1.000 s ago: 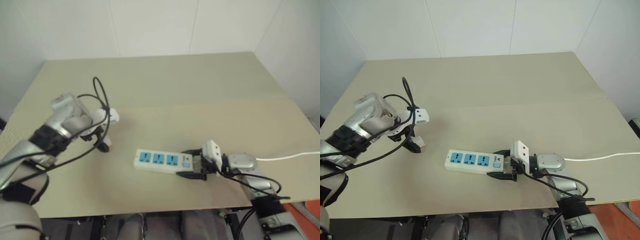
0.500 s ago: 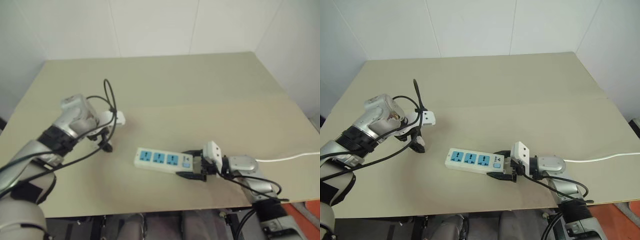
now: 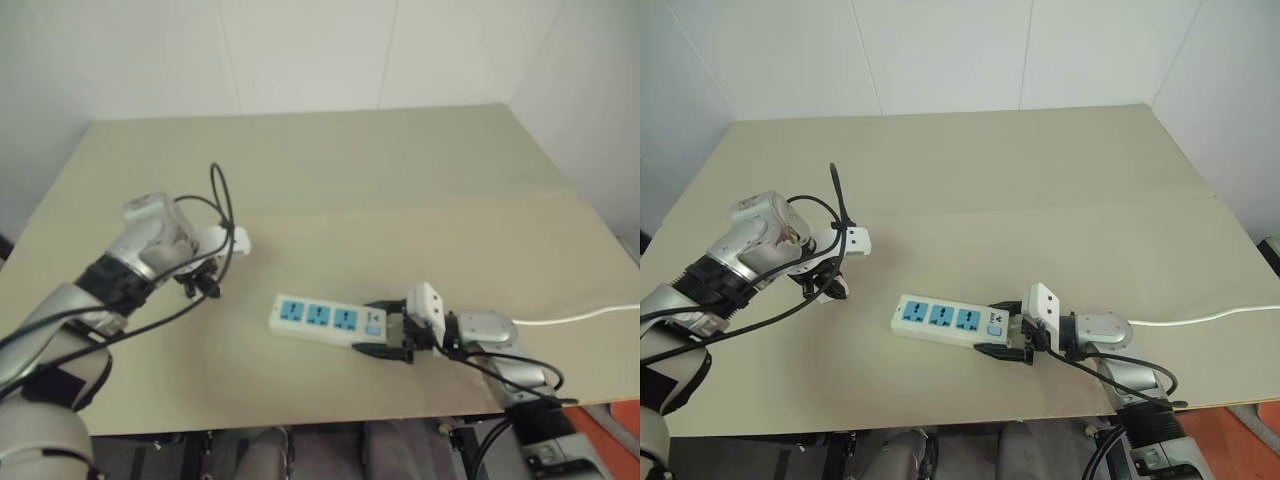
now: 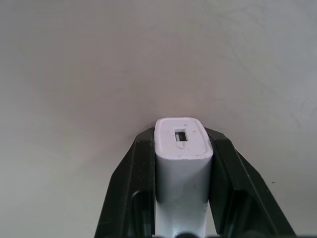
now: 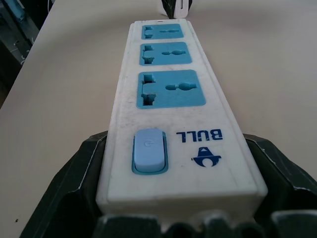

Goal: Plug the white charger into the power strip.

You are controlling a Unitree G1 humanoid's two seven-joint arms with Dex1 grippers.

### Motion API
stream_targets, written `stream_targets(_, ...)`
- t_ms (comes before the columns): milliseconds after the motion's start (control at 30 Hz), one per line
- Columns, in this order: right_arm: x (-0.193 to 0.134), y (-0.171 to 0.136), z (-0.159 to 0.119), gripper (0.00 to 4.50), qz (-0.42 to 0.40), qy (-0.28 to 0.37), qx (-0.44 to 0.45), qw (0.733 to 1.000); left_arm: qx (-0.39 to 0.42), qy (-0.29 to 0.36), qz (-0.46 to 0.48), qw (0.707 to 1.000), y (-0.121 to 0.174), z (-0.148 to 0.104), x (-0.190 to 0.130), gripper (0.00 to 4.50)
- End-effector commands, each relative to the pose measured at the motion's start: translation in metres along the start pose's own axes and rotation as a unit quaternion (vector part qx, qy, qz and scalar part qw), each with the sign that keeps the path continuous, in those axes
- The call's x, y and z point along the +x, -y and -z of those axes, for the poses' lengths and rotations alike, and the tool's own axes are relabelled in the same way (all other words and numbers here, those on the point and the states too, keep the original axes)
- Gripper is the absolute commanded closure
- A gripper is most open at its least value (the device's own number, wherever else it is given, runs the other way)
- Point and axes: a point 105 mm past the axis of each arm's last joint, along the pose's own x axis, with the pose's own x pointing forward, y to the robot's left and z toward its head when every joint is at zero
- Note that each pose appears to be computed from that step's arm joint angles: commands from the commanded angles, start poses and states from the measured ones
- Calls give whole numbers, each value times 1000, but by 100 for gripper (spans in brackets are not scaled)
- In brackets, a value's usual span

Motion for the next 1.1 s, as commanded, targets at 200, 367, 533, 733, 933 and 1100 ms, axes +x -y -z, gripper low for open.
stream_targets(200, -7, 2, -9, 107, -9, 4, -24, 1000, -15, 170, -6, 985, -8, -49, -48, 348)
stream_targets(367, 2, 2, -10, 107, -40, 5, -32, 999, -6, 299, 21, 954, 1, -74, -69, 348)
stream_targets(533, 16, 6, -8, 107, -51, 19, -49, 997, 20, 410, 34, 911, 16, -89, -84, 348)
stream_targets(733, 32, 10, -4, 107, -44, 34, -93, 994, 24, 438, 56, 897, 30, -92, -91, 348)
stream_targets(933, 36, 0, 6, 107, -66, 33, -103, 992, 25, 451, 88, 888, 42, -96, -97, 348)
stream_targets(1100, 37, -9, 10, 107, -109, 25, -85, 990, 40, 466, 140, 873, 57, -100, -101, 348)
